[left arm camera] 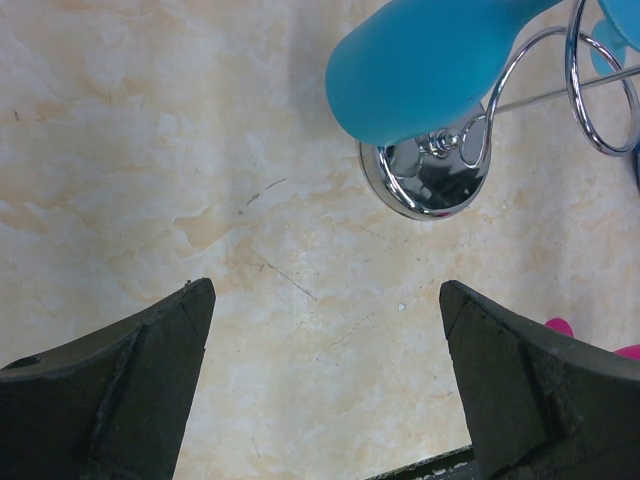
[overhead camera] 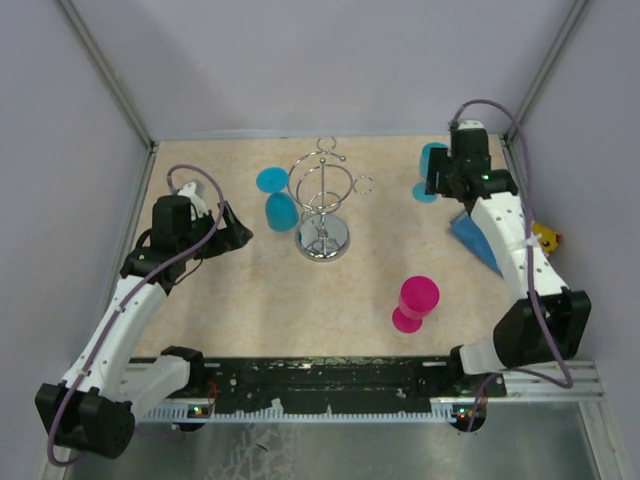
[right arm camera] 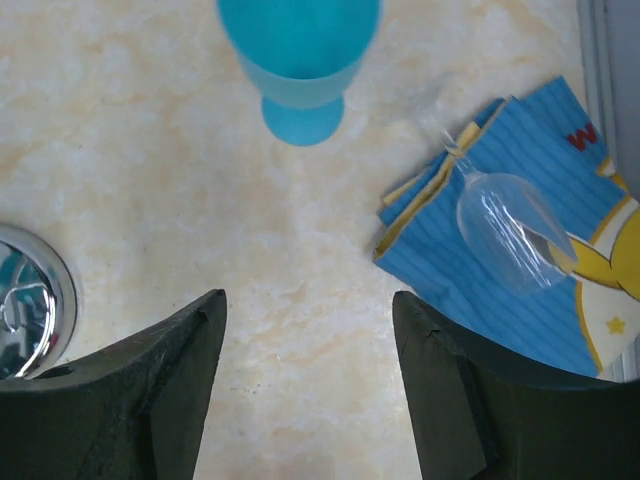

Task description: Take the wine glass off the wine glass rack

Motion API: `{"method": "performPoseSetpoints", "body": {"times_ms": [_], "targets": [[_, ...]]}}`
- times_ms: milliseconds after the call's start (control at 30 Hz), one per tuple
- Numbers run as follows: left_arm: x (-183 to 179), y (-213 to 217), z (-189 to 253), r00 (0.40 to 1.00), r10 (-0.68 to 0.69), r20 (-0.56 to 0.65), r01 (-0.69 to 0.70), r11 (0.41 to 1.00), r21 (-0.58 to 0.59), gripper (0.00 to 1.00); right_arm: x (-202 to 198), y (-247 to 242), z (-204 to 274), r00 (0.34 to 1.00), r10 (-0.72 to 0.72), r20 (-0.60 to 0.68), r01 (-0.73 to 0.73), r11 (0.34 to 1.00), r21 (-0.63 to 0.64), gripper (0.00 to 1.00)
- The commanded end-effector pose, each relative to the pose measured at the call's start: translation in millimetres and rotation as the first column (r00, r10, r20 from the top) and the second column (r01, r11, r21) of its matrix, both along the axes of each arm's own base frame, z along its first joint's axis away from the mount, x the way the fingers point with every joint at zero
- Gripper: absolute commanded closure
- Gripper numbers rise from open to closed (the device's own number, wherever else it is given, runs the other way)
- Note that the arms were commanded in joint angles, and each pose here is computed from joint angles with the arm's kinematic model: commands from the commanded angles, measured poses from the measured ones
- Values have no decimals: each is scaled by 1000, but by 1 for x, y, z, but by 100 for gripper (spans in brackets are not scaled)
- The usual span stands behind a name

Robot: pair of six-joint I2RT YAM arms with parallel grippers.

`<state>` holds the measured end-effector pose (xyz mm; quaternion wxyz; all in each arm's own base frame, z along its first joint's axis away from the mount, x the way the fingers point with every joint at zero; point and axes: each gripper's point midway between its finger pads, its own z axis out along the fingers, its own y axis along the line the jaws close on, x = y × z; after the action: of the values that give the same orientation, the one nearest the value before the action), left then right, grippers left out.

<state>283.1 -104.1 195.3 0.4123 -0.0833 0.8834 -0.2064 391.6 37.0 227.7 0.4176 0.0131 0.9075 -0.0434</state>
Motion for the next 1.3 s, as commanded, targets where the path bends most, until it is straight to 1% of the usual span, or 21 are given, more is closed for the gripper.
{"method": "performPoseSetpoints", "body": {"times_ms": [0,100,167,267,333,433,467,500,533,567,600,633,667,700,767,800,867,967,1033,1200,1267], "targets": [[0,-1,6,1000,-16,26,16,1000,-4,0,-13,-21,24,987,-135,81,117,974,196,31],[0,0,7,1000,-15,27,15,1000,-2,0,-20,-35,29,971,-215,101,182,947,266,30],[-1,0,6,999,-16,28,16,1000,0,0,-19,-41,27,963,-254,95,212,924,319,33],[-1,1,7,999,-13,31,13,1000,5,0,-15,-44,21,952,-298,67,239,864,442,50],[-2,2,7,999,-12,34,12,1000,8,0,-9,-44,25,943,-321,84,236,827,510,55],[-2,2,8,999,-12,35,12,1000,10,0,-4,-57,36,897,-431,98,314,776,547,61],[-2,2,9,999,-12,35,11,1000,10,0,-2,-61,39,881,-463,99,334,756,563,61],[-2,2,9,999,-12,36,12,1000,11,0,1,-63,42,866,-491,92,349,726,592,57],[-2,3,10,999,-12,40,11,1000,12,0,4,-66,43,845,-530,77,373,685,626,50],[-2,3,10,999,-12,40,11,1000,13,0,8,-67,43,822,-568,52,394,631,668,38],[-1,3,10,999,-12,40,11,1000,13,0,14,-66,43,810,-585,32,396,586,707,21],[-1,3,10,999,-11,40,11,1000,12,0,20,-64,43,799,-601,3,397,532,748,9],[-1,2,9,999,-14,39,13,1000,12,0,26,-64,43,784,-620,-23,406,485,774,2],[-1,2,9,999,-13,39,13,1000,12,0,32,-64,41,764,-642,-63,426,429,797,1],[-1,2,10,999,-14,38,13,1000,11,0,37,-74,35,675,-720,-161,523,313,792,4],[-1,3,11,999,-10,41,10,1000,13,0,34,-79,24,618,-751,-230,595,256,762,5],[-1,2,12,999,-11,45,11,1000,9,0,33,-86,18,522,-793,-313,670,154,726,11],[1,1,12,999,-15,47,15,1000,6,0,33,-87,5,404,-809,-426,717,-9,697,24],[2,1,10,999,-19,40,18,1000,9,0,35,-84,-4,358,-800,-481,713,-98,694,28],[2,2,9,999,-13,40,13,1000,18,0,33,-88,-32,216,-794,-568,744,-242,623,28],[3,3,12,999,-13,44,12,1000,21,0,32,-91,-56,137,-792,-596,779,-285,558,28]]}}
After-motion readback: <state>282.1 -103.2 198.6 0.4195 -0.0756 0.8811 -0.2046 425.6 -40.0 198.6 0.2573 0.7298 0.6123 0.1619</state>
